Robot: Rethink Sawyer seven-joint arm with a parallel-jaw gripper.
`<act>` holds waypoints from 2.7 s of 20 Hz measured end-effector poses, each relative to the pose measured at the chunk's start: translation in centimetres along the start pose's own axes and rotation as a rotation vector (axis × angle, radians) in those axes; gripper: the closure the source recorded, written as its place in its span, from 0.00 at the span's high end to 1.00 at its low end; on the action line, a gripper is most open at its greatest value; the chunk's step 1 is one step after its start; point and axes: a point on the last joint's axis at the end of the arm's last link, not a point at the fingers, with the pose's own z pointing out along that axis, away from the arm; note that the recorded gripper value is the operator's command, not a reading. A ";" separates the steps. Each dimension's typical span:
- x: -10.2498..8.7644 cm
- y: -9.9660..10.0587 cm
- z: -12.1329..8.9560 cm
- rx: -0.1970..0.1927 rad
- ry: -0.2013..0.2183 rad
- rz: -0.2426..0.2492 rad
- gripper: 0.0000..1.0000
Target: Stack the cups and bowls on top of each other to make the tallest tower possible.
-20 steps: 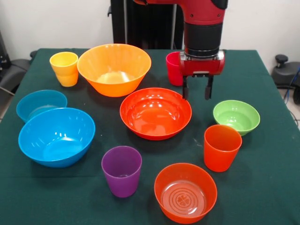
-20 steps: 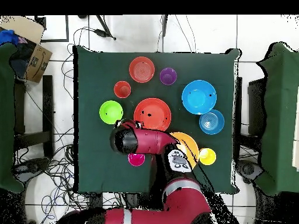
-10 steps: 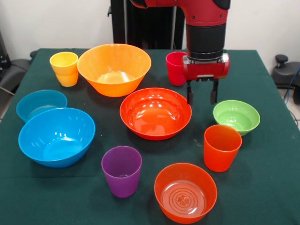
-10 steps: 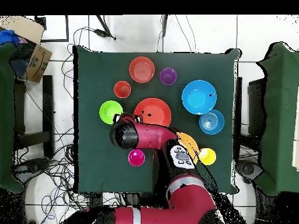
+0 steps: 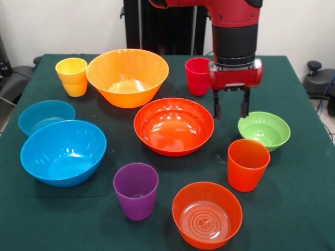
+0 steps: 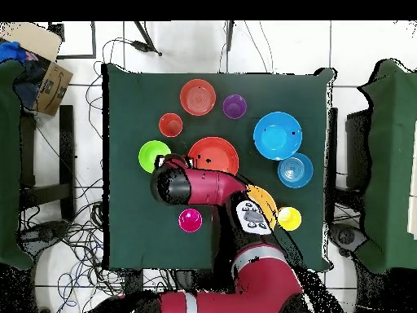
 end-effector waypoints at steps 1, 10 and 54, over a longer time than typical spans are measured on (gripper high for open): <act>-0.1 0.0 -0.1 -0.001 -0.004 0.001 1.00; -2.8 -0.6 -1.4 -0.009 -0.081 0.015 1.00; -4.7 -2.8 5.8 0.111 -0.141 -0.042 1.00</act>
